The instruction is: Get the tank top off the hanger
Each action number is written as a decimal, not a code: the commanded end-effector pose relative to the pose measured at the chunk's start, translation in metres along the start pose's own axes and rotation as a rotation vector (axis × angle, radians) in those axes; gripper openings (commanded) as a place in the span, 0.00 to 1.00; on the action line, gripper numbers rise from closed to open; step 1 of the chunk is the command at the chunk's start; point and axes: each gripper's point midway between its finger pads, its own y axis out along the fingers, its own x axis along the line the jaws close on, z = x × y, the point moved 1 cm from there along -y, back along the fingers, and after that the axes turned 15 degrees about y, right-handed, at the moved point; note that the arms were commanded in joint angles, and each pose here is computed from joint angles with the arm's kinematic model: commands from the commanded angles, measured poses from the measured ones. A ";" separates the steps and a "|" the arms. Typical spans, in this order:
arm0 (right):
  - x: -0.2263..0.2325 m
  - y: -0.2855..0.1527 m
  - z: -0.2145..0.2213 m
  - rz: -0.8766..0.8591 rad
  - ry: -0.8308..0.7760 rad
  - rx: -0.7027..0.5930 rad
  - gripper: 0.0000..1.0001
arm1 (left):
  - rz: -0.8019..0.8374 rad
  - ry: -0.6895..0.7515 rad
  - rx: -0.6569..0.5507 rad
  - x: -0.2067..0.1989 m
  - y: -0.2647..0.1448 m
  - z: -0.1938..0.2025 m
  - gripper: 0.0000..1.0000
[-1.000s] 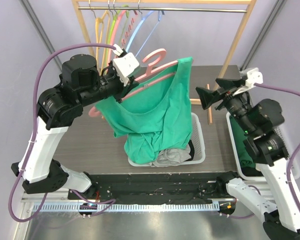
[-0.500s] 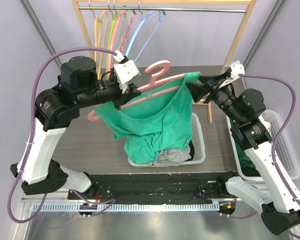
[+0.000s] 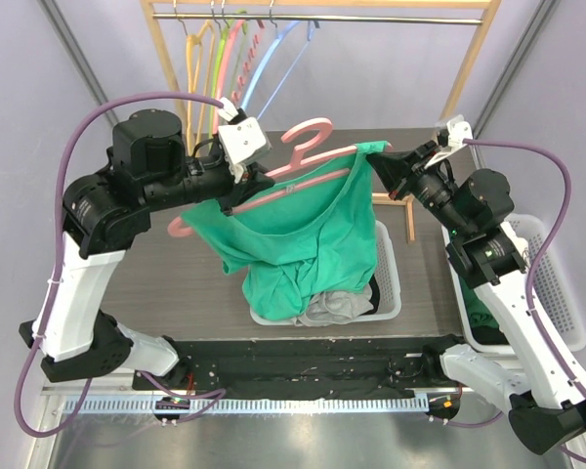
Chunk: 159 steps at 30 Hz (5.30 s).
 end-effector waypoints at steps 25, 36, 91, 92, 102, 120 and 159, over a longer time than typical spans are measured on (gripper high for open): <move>-0.103 -0.025 -0.056 0.607 -0.119 -0.172 0.01 | -0.044 0.087 -0.069 -0.003 -0.047 -0.014 0.00; -0.060 -0.033 -0.002 0.274 -0.190 0.014 0.36 | -0.023 0.098 -0.150 -0.003 -0.051 -0.036 0.00; 0.104 -0.138 0.008 -0.411 -0.252 0.255 0.01 | 0.379 0.055 -0.235 -0.050 0.004 -0.041 0.85; 0.106 -0.141 0.006 -0.403 -0.245 0.246 0.01 | 0.347 0.054 -0.238 -0.044 0.005 -0.044 0.98; 0.097 -0.173 -0.009 -0.227 -0.278 0.174 0.01 | -0.253 0.206 -0.247 0.059 -0.043 -0.082 1.00; 0.114 -0.183 -0.038 -0.217 -0.242 0.077 0.01 | -0.171 0.060 -0.026 0.025 -0.020 0.006 1.00; 0.065 -0.199 -0.030 0.082 -0.220 0.077 0.01 | -0.478 0.080 -0.277 0.097 -0.048 -0.094 0.00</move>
